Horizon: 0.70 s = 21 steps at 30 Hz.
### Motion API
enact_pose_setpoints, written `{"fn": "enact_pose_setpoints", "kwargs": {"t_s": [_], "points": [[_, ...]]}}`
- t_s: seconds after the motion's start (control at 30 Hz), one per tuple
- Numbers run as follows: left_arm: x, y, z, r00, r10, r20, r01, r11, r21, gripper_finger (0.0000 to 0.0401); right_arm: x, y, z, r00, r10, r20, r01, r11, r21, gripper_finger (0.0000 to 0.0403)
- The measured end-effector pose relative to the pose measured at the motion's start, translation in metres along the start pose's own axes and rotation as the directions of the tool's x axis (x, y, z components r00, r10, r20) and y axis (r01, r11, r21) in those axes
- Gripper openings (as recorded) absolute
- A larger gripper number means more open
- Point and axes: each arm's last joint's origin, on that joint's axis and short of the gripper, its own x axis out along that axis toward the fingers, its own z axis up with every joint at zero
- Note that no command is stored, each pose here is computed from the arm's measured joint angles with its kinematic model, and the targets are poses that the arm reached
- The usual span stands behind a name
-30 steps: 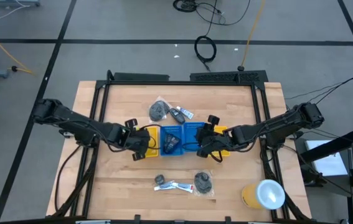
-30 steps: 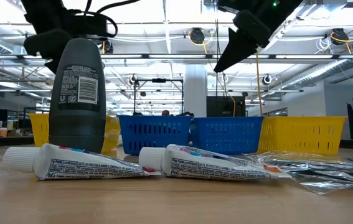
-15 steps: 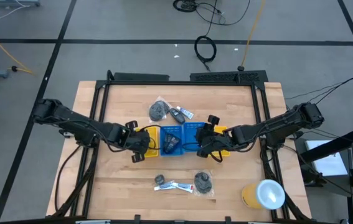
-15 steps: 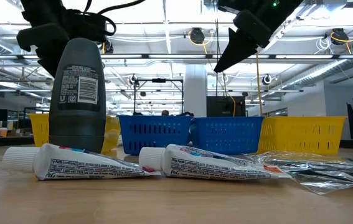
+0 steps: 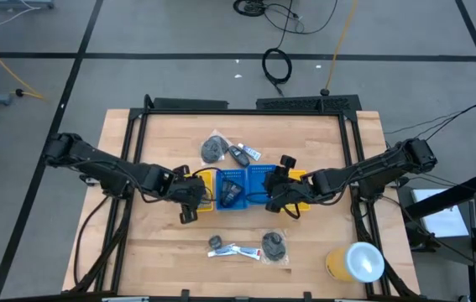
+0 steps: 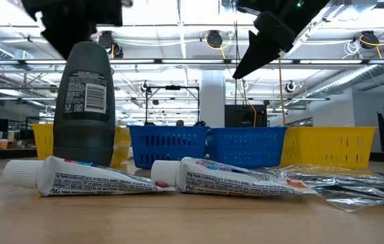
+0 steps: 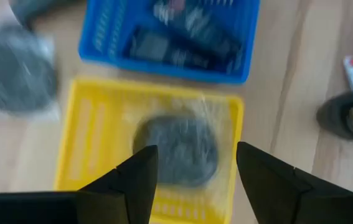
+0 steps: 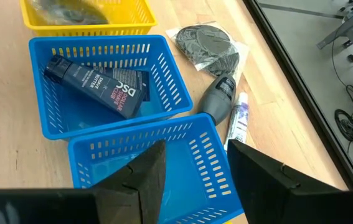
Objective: Pick & Place Travel size toiletries
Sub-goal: Put the hairbrush into the left yellow bin
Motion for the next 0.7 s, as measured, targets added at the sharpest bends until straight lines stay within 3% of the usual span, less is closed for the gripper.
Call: {"fn": "enact_pose_setpoints", "kwargs": {"t_s": [0.13, 0.3, 0.53, 0.7], "points": [[-0.005, 0.001, 0.005, 0.995, 0.082, 0.058, -0.085, 0.995, 0.053, 0.0217, 0.000, 0.000, 0.000, 1.000, 0.000, 0.000, 0.000, 1.000, 0.000, 0.0167], [-0.004, 0.014, 0.011, 0.971, 0.218, 0.103, -0.217, 0.976, -0.017, 0.0207, 0.000, 0.000, 0.000, 1.000, 0.000, 0.000, 0.000, 1.000, 0.000, 0.0167], [0.002, 0.048, 0.021, 0.952, 0.296, 0.072, -0.285, 0.949, -0.139, 0.0188, 0.000, 0.000, 0.000, 1.000, 0.000, 0.000, 0.000, 1.000, 0.005, 0.0167], [0.006, 0.079, 0.027, 0.961, 0.275, 0.023, -0.267, 0.949, -0.166, 0.0178, 0.000, 0.000, 0.000, 1.000, 0.000, -0.001, 0.000, 1.000, 0.007, 0.0167]]}}
